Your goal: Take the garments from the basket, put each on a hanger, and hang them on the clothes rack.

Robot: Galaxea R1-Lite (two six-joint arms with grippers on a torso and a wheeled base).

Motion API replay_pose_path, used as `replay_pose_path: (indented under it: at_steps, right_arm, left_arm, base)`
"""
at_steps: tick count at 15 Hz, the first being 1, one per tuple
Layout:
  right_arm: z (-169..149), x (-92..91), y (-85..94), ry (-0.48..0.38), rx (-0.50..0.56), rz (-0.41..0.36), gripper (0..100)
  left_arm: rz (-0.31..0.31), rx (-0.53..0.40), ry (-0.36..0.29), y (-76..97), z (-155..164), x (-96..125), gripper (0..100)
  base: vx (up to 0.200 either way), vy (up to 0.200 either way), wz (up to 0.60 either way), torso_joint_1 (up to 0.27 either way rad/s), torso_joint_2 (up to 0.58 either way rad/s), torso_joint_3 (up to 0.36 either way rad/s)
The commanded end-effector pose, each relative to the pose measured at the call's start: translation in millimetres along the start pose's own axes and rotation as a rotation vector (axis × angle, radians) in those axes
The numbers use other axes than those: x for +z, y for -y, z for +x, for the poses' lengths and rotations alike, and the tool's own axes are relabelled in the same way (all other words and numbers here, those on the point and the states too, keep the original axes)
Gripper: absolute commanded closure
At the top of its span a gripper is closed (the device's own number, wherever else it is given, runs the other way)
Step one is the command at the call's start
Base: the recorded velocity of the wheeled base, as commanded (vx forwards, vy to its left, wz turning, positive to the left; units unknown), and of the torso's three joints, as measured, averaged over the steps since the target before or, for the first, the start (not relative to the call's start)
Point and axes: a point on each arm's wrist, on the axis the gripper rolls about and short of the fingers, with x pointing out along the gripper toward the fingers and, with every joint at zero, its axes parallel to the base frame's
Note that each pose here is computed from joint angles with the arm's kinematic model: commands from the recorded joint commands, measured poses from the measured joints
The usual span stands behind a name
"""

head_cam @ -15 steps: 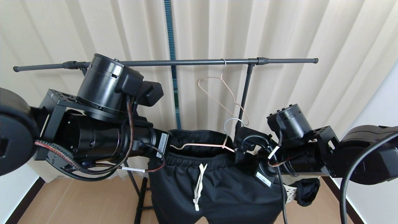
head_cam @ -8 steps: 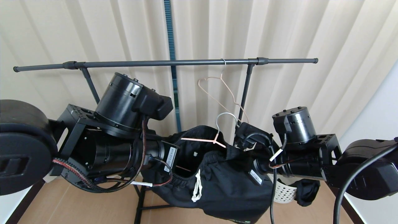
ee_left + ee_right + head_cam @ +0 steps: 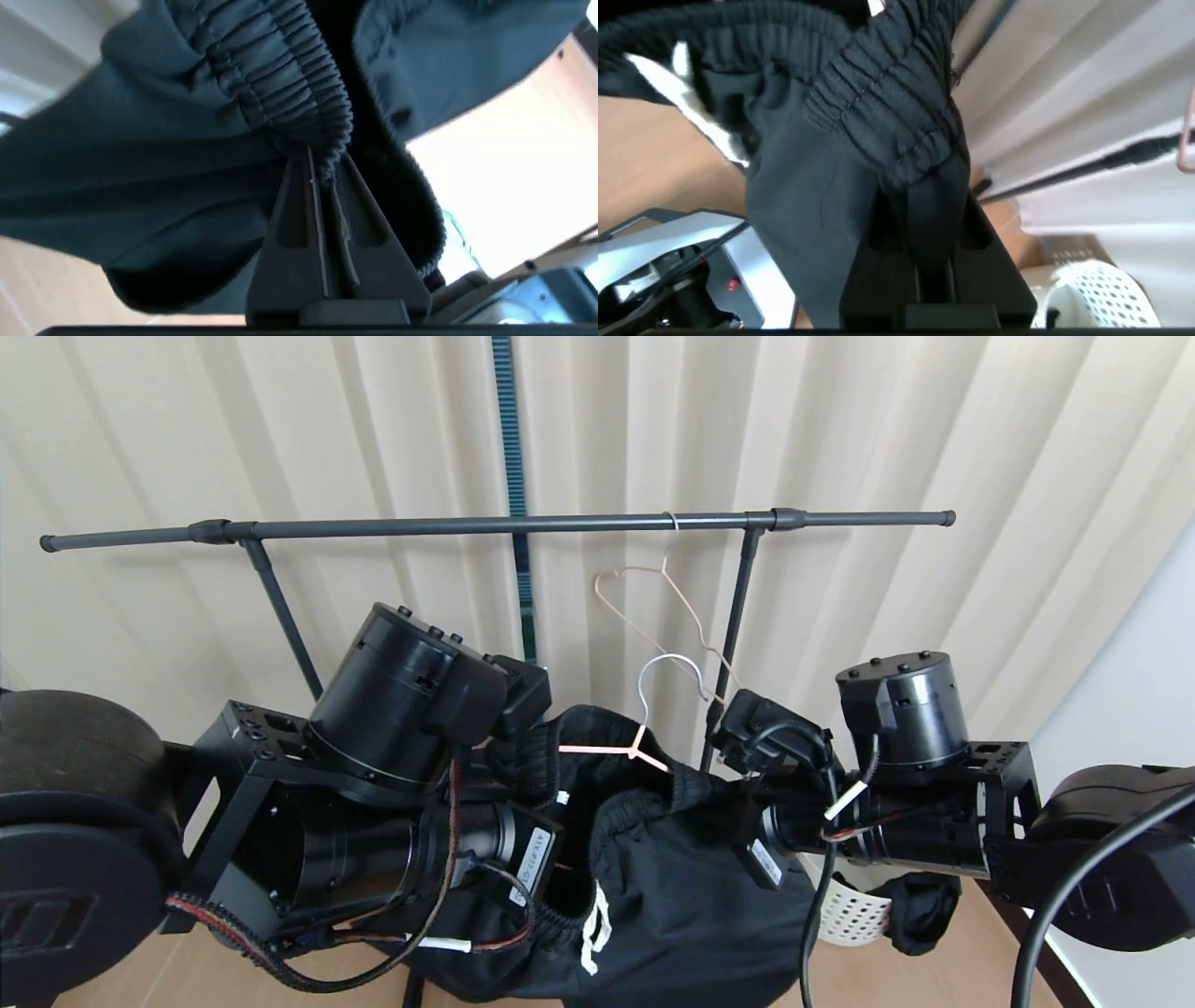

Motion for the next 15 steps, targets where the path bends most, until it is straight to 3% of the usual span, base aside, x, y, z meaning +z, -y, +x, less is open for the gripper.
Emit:
replay_pose_path:
  at_steps: [1,9,10,15]
  right_arm:
    - [-7.0,1.3,-1.4,0.019,0.013,-0.003,100]
    - [-20.4,3.3,-5.4,0.083,0.090,-0.012,100]
    - [-20.2,1.7,-6.2,0.103,0.096,-0.018,100]
    - [-20.2,-1.9,-7.0,0.152,0.122,-0.027,100]
  left_arm:
    - [-0.003,0.009,-0.005,0.0,4.9,0.2,100]
    - [-0.009,0.073,-0.019,3.0,30.4,5.7,100]
    - [-0.019,0.077,-0.006,4.1,35.1,6.8,0]
    - [-0.028,0.087,0.016,3.7,30.1,7.4,0]
  base:
    - [0.000,0.000,0.00,0.000,0.00,0.000]
    - [0.000,0.000,0.00,0.000,0.00,0.000]
    - [0.000,0.000,0.00,0.000,0.00,0.000]
    - [0.000,0.000,0.00,0.000,0.00,0.000]
